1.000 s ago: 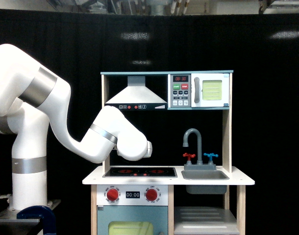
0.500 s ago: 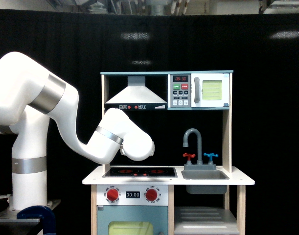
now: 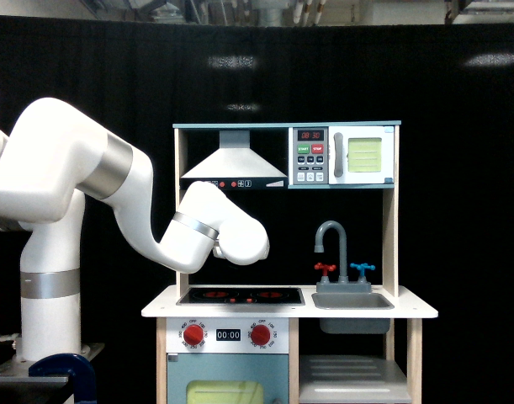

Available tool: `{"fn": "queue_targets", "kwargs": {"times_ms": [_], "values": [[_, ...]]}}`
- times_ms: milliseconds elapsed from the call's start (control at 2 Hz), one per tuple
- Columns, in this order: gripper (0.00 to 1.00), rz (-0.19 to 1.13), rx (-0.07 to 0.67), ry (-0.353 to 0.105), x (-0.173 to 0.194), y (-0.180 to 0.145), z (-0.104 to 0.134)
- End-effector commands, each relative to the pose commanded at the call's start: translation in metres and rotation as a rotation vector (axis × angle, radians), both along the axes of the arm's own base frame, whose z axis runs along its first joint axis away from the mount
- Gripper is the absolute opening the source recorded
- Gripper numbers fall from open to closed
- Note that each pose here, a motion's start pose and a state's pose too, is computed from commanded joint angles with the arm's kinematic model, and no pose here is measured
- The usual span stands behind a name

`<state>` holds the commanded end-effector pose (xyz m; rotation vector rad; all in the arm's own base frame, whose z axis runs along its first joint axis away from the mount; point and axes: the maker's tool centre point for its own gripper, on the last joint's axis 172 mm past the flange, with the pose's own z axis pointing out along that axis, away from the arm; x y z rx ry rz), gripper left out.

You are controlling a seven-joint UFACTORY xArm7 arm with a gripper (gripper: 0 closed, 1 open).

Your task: Turn on the faucet

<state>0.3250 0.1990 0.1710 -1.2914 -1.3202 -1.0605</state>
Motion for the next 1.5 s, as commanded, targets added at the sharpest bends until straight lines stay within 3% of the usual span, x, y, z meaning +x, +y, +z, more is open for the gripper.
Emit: {"fn": "queue_targets", "kwargs": {"times_ms": [500,1000,1500], "values": [[1.00,0.000,0.000,0.000,0.065,0.112,0.018],[1.00,0.000,0.000,0.000,0.091,0.140,0.020],[1.00,0.000,0.000,0.000,0.108,0.135,0.008]]}}
